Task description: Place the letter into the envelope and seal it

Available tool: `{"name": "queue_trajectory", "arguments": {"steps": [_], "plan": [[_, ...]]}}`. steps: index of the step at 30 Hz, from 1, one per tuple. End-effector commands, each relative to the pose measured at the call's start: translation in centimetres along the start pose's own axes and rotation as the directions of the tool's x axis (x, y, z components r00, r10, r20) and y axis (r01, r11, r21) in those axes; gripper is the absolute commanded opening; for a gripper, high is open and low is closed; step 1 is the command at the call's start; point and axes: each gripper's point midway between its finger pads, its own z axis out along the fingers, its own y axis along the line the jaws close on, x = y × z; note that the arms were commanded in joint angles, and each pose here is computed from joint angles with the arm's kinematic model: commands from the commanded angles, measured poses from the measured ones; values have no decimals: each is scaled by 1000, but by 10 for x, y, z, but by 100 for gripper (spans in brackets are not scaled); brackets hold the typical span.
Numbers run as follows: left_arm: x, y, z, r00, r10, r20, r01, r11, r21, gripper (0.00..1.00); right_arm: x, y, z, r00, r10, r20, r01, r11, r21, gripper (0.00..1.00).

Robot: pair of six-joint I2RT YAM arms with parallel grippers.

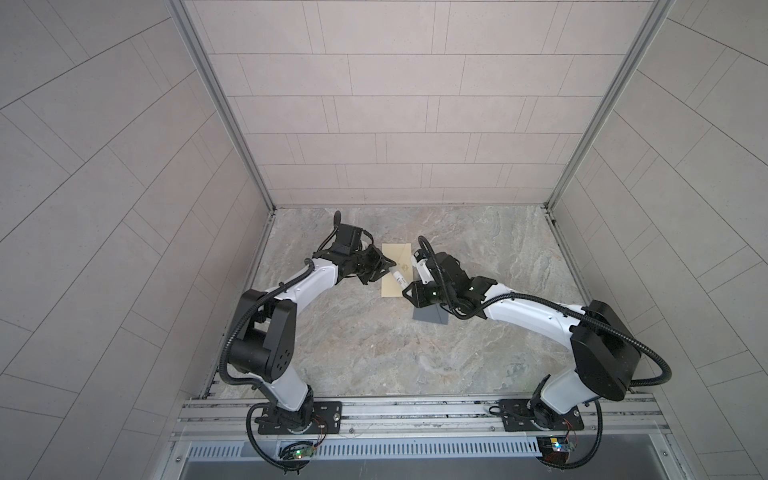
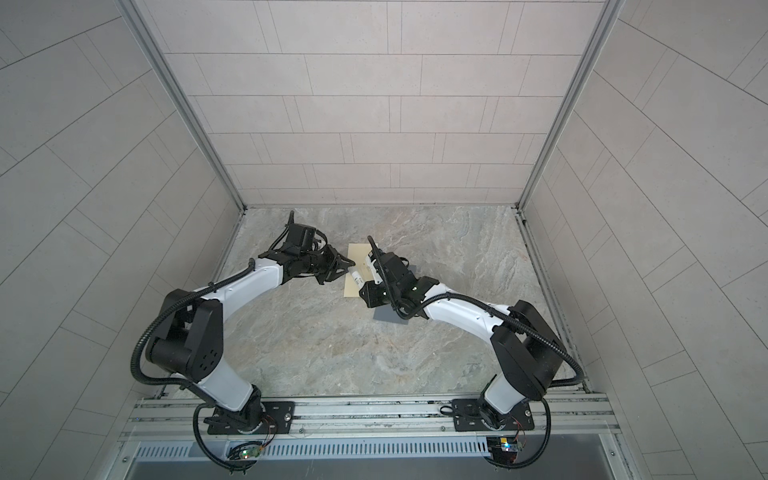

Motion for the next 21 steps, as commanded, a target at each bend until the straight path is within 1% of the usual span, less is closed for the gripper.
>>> {"name": "queue_trajectory", "arguments": {"steps": [1, 11, 18, 21], "plan": [[7, 1, 4, 999, 4, -32, -4, 1000, -5, 11, -20, 8, -6, 998, -20, 54, 21, 1000, -10, 0], [7, 2, 5, 999, 11, -37, -11, 1000, -11, 11, -26, 3, -12, 998, -26, 60, 26, 1000, 9, 0], [9, -4, 6, 998, 13, -54, -13, 1000, 8, 11, -25, -2, -6, 998, -16, 63, 15, 1000, 20, 0], [10, -7, 8, 998, 4, -66, -2, 1000, 28, 11, -27, 1, -4, 998, -12, 69, 11, 1000, 7, 0]]}}
